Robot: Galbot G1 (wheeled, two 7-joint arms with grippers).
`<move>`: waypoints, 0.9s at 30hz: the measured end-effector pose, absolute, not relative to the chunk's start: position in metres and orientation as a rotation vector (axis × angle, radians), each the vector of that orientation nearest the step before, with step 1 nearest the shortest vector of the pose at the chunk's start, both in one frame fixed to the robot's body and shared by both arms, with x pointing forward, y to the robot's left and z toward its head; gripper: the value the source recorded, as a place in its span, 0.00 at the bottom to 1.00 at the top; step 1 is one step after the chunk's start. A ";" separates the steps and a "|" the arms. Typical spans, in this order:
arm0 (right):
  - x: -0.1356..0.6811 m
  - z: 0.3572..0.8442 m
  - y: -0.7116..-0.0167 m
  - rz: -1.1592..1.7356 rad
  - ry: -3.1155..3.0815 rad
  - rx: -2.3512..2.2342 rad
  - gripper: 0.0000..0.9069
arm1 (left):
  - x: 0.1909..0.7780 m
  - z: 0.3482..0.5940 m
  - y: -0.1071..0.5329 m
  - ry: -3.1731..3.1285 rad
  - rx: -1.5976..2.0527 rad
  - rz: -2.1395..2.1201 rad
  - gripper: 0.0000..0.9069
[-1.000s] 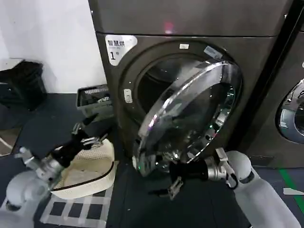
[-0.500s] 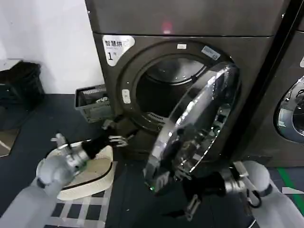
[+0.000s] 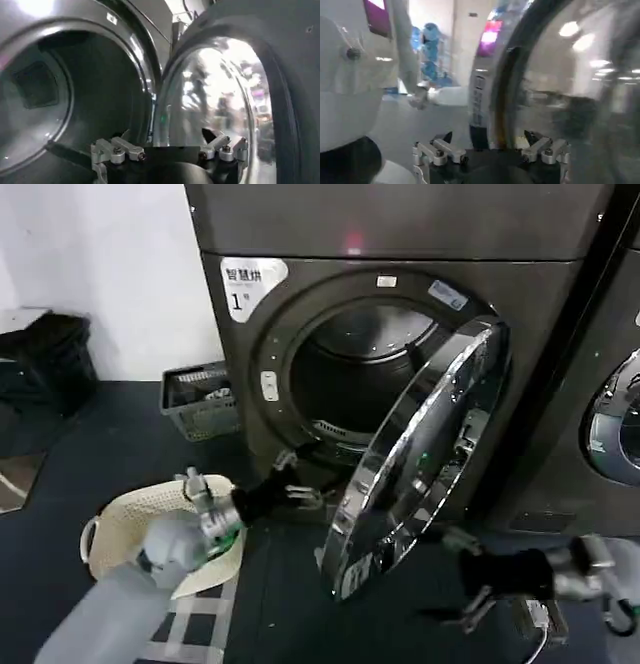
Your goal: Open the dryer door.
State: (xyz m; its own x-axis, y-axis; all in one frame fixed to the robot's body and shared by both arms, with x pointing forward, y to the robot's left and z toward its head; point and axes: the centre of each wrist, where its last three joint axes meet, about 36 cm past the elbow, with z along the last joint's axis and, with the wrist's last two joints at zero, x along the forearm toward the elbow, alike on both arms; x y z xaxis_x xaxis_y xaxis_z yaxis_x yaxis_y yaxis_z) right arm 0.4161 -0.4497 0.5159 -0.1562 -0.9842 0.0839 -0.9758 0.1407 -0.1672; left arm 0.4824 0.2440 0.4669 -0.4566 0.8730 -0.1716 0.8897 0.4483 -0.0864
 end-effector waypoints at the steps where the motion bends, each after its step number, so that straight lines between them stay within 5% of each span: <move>1: 0.415 0.519 -0.457 -0.298 2.357 -1.987 1.00 | 0.484 0.466 0.240 2.580 1.588 -0.251 1.00; 14: 0.353 0.563 -0.590 -0.482 2.683 -1.406 1.00 | 0.485 0.460 0.193 2.454 1.788 -0.235 1.00; 27: 0.215 0.586 -0.665 -0.388 2.856 -0.150 1.00 | 0.482 0.458 0.144 2.342 1.924 -0.240 1.00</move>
State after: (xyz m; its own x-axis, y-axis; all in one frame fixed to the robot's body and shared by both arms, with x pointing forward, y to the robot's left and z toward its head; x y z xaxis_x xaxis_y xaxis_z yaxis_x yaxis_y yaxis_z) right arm 0.2147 -0.6645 0.5858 -0.9622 -0.1354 -0.2361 -0.0675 0.9590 -0.2751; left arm 0.4824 0.1438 0.4577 -0.1957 0.9645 -0.1773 0.9804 0.1884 -0.0572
